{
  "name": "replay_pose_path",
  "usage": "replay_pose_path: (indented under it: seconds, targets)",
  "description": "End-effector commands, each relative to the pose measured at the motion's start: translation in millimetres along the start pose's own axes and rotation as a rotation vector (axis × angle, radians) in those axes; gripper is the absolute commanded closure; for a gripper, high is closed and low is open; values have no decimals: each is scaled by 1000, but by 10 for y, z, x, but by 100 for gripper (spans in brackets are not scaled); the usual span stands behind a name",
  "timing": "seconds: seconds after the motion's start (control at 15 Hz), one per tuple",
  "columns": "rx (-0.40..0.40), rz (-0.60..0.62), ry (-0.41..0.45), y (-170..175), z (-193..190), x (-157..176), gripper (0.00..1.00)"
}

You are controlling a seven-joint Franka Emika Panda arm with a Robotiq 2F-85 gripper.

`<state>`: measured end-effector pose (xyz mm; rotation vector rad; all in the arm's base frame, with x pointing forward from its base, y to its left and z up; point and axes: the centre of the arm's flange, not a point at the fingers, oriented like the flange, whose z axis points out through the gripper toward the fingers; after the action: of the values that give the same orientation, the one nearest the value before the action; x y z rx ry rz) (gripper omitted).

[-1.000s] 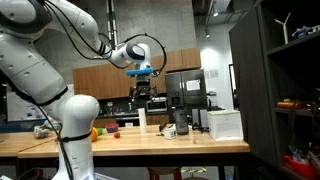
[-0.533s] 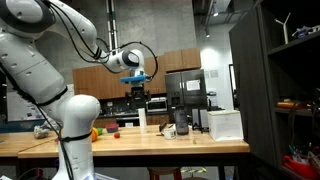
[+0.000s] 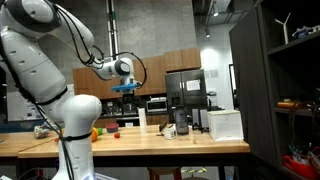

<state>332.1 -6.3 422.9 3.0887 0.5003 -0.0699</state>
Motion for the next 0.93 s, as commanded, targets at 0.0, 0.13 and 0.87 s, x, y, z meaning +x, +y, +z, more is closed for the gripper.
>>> replay_pose_path:
  seconds: [0.0, 0.13, 0.87]
  targets:
    - [5, -29, 29, -368, 152, 310, 0]
    - [8, -64, 35, -539, 213, 472, 0]
    - [-10, -204, 61, -1082, 511, 1487, 0]
